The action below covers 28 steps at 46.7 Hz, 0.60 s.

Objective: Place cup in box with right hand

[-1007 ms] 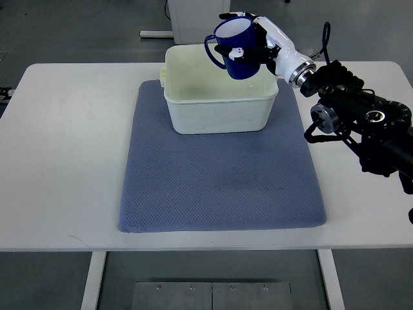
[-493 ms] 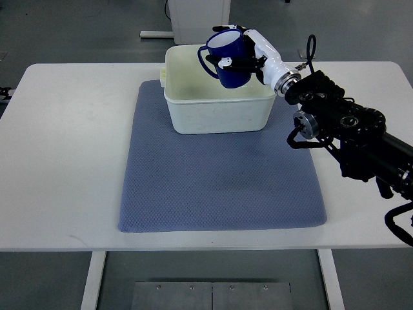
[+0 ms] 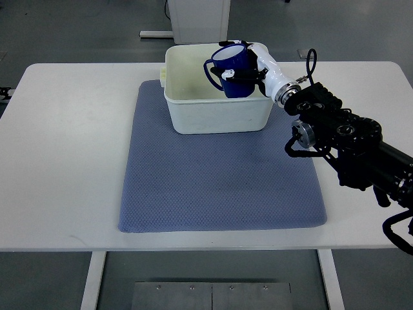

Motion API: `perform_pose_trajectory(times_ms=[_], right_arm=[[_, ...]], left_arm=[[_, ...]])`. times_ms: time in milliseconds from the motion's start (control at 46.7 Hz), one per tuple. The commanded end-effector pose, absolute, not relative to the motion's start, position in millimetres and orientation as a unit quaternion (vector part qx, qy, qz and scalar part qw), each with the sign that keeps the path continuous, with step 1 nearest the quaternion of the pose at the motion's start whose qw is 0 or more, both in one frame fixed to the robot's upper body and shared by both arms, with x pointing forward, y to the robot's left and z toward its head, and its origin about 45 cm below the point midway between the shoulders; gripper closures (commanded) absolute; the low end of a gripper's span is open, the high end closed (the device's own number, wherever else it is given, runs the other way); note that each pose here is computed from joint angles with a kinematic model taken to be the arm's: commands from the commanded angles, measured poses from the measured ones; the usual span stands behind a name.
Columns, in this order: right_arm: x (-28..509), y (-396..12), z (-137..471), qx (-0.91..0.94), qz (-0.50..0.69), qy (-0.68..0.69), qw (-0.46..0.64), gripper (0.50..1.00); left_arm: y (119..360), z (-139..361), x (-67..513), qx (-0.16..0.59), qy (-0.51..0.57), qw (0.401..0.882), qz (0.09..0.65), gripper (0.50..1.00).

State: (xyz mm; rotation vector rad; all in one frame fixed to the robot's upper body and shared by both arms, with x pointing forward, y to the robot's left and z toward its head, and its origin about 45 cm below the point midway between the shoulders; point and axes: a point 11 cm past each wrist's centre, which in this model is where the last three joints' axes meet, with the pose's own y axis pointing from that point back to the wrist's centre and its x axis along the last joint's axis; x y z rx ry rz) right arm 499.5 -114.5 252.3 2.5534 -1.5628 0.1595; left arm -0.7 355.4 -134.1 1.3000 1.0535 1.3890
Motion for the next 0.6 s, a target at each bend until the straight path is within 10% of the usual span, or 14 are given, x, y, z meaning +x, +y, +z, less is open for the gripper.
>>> perform_pose_trajectory(times_ms=[0,86,578], right_arm=[[499.1,-114.4,251.8,0.85,0.052,-0.52,0.07,0.616],[499.3,-114.6,252.3,0.85,0.051,-0.52,0.068,0.515],[501.0,-118.3,255.9,0.848,0.052,-0.523,0.066,0.507]], left_arm=[[355.4,-134.1,-0.7,0.529,0.429,0.465,0.566,0.5],[355.4,-134.1,-0.7,0.529,0.429,0.465,0.566,0.5],[355.4,-134.1,-0.7,0.529,0.429,0.465,0.566,0.5]])
